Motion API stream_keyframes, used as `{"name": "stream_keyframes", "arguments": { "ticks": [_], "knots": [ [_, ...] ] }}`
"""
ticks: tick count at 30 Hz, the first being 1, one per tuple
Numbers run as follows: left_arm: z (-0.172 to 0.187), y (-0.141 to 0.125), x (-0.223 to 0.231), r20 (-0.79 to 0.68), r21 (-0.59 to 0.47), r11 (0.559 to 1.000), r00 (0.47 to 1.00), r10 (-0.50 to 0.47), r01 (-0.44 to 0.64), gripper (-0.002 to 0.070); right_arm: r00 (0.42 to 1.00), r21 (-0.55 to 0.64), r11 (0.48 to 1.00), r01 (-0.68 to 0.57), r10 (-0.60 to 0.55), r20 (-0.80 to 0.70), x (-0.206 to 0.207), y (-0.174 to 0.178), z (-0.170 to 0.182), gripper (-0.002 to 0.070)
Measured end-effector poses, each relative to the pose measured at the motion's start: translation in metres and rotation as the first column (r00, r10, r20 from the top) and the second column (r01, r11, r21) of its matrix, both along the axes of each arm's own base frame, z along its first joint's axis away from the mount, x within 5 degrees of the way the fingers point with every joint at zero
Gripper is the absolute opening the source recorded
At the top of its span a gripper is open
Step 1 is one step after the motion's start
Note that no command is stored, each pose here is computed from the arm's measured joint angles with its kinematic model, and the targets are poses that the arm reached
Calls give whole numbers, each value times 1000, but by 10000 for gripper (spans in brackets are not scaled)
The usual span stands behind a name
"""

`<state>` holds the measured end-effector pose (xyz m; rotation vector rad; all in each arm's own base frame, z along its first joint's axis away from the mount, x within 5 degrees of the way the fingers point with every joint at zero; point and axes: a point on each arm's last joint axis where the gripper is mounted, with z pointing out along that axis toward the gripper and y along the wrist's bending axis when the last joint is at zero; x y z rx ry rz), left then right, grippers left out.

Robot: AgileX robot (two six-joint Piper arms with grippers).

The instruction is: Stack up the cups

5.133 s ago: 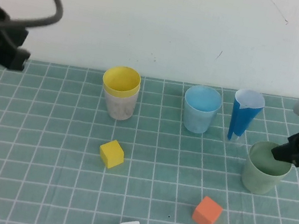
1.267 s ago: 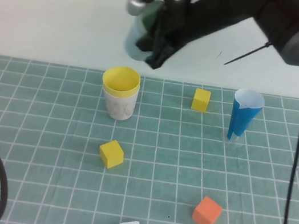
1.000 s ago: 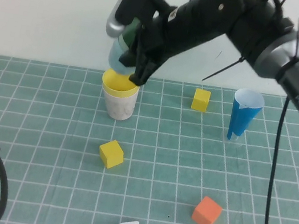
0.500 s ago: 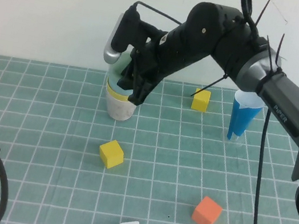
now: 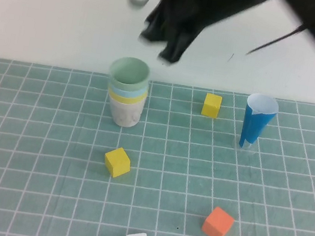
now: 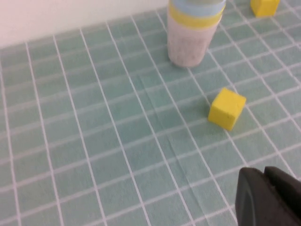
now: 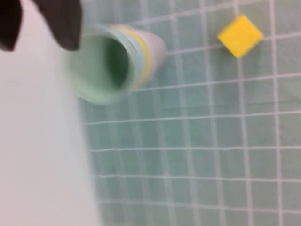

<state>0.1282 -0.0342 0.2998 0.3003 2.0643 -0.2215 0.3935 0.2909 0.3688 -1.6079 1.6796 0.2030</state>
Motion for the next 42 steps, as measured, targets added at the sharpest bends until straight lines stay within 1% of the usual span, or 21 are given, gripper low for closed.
{"name": "stream_keyframes", "arguments": {
  "ticks": [2, 4, 5, 7, 10, 11, 14, 16, 18, 20, 22, 24, 28, 30, 32, 35, 39, 42],
  "knots": [
    [5, 2, -8, 54, 0, 1000, 999, -1, 1, -1, 998, -3, 1000, 27, -27, 62, -16, -16, 35, 116],
    [7, 4, -17, 114, 4, 1000, 993, -2, 1, -1, 990, -1, 998, 70, -69, 121, -30, -31, 64, 55],
    [7, 5, -22, 149, 7, 1000, 989, -2, 1, -1, 983, -1, 995, 103, -101, 154, -38, -40, 78, 36],
    [3, 7, -34, 201, 2, 1000, 979, 4, -5, -1, 963, -11, 984, 177, -171, 210, -51, -58, 99, 19],
    [-5, 11, -54, 297, -7, 1000, 955, 13, -11, -1, 910, -28, 946, 324, -303, 283, -74, -91, 125, 8],
    [-7, 13, -60, 333, -13, 1000, 943, 17, -14, -1, 885, -43, 924, 380, -349, 309, -81, -103, 129, 8],
    [-16, 16, -77, 408, -29, 999, 913, 27, -16, -1, 841, -88, 870, 486, -437, 321, -101, -130, 126, 6],
    [-26, 17, -83, 433, -34, 999, 901, 30, -17, -1, 830, -123, 847, 518, -463, 309, -115, -143, 117, 5],
    [-32, 18, -88, 462, -52, 999, 886, 40, -18, -1, 835, -161, 836, 525, -469, 287, -132, -155, 104, 4],
    [-33, 19, -92, 497, -77, 997, 866, 56, -21, -1, 843, -205, 825, 527, -476, 249, -147, -165, 83, 3],
    [-32, 20, -94, 511, -87, 996, 858, 63, -21, -1, 842, -215, 818, 534, -493, 217, -162, -175, 63, 3],
    [-32, 20, -94, 514, -88, 996, 856, 63, -21, -2, 844, -196, 823, 533, -501, 191, -179, -183, 39, 2],
    [-33, 20, -94, 510, -87, 996, 858, 62, -20, -1, 842, -37, 851, 524, -512, 170, -218, -201, 3, 1],
    [-34, 19, -94, 498, -83, 996, 865, 56, -17, -1, 842, 58, 856, 513, -516, 156, -237, -209, -13, 1],
    [-36, 19, -95, 478, -76, 997, 877, 46, -12, -1, 849, 118, 857, 501, -513, 129, -254, -216, -35, 1],
    [-40, 18, -95, 442, -64, 998, 897, 30, -2, -2, 856, 155, 854, 496, -511, 78, -274, -224, -67, 1],
    [-46, 16, -96, 389, -48, 999, 921, 7, 13, -1, 857, 186, 843, 504, -515, 9, -294, -233, -94, 1],
    [-50, 15, -97, 345, -36, 999, 938, -11, 25, -2, 855, 174, 839, 515, -518, -35, -304, -238, -112, 1]
  ]
}}
